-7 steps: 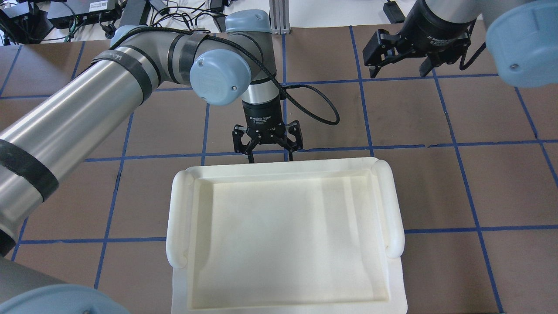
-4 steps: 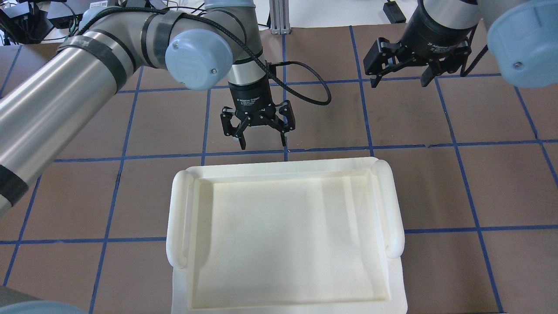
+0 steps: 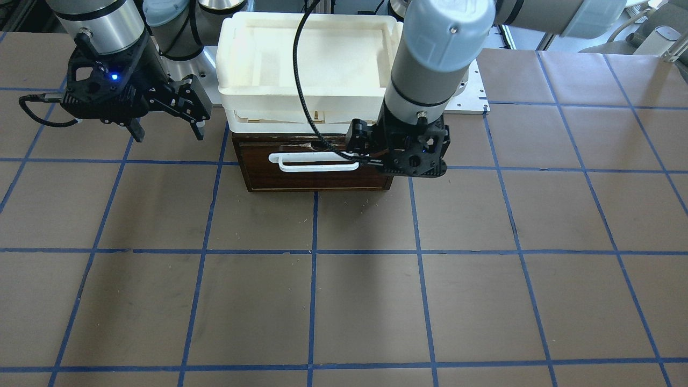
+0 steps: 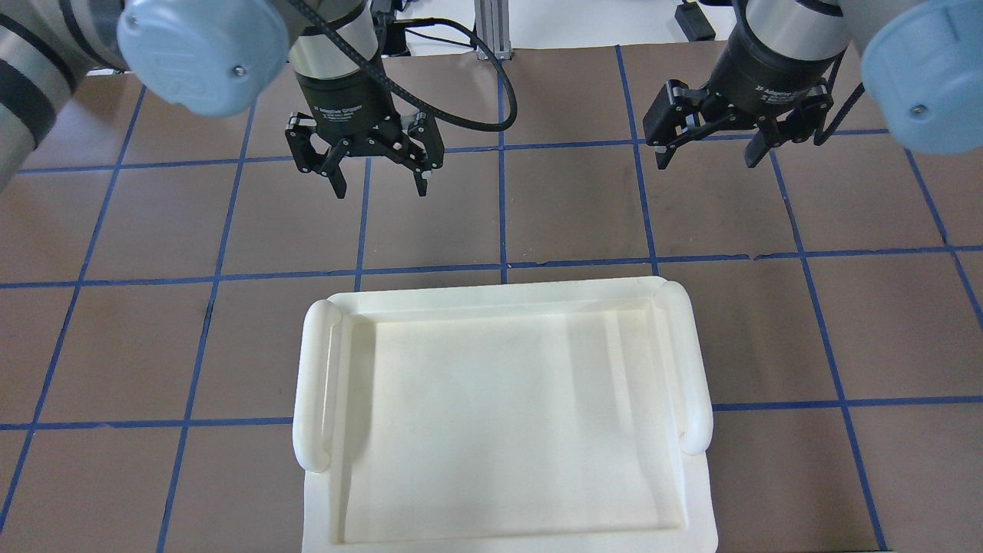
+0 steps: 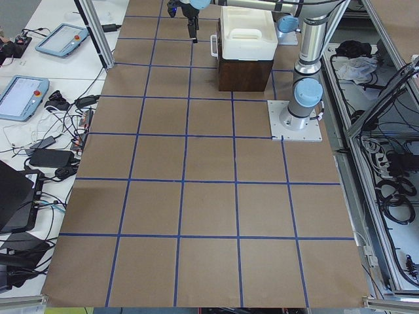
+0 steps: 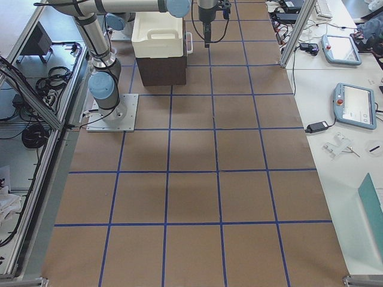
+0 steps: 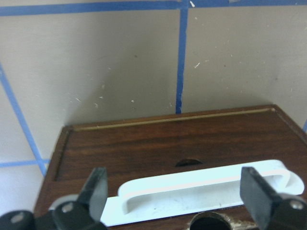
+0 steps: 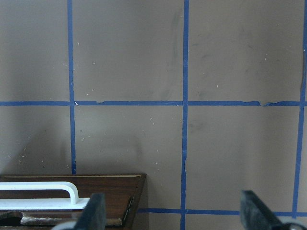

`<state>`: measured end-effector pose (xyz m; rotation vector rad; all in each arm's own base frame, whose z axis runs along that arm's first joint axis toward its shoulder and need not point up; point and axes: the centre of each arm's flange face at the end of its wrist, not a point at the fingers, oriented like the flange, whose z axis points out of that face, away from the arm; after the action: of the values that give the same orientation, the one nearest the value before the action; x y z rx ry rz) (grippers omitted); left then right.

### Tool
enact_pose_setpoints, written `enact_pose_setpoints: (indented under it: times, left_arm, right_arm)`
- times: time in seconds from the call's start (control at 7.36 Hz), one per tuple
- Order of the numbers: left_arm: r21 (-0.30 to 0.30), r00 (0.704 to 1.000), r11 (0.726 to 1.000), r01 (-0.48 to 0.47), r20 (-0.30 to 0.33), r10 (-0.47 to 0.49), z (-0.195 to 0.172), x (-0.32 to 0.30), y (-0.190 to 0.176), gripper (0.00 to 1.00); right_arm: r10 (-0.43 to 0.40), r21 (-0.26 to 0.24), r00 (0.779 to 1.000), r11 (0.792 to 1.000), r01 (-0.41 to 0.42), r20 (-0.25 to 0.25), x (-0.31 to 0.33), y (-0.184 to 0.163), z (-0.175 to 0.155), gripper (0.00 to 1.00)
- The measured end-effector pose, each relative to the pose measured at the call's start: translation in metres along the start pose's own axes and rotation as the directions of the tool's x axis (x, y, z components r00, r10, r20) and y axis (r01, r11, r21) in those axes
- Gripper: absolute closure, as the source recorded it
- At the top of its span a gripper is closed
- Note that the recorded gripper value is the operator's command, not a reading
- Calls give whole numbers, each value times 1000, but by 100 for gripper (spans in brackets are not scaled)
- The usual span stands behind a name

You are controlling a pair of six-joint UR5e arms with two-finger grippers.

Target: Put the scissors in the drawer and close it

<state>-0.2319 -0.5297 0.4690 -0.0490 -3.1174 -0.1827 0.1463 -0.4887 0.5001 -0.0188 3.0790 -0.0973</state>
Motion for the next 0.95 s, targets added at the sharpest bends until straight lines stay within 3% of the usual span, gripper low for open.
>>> enact_pose_setpoints:
  times: [0.41, 0.68, 0.95]
  left_arm:
    - [145, 1000, 989, -29, 5, 28, -67, -93, 24, 0]
    - [208, 999, 978, -32, 30, 26, -75, -105, 35, 0]
    - [222, 999, 975, -30, 43, 21, -69, -107, 41, 0]
  right_arm:
    - [-2, 1, 1000, 1000, 2, -1, 0, 0, 0, 0]
    - [-1, -3, 1000, 1000, 1, -2, 0, 0, 0, 0]
    - [1, -4, 1000, 1000, -1, -3, 0, 0, 0, 0]
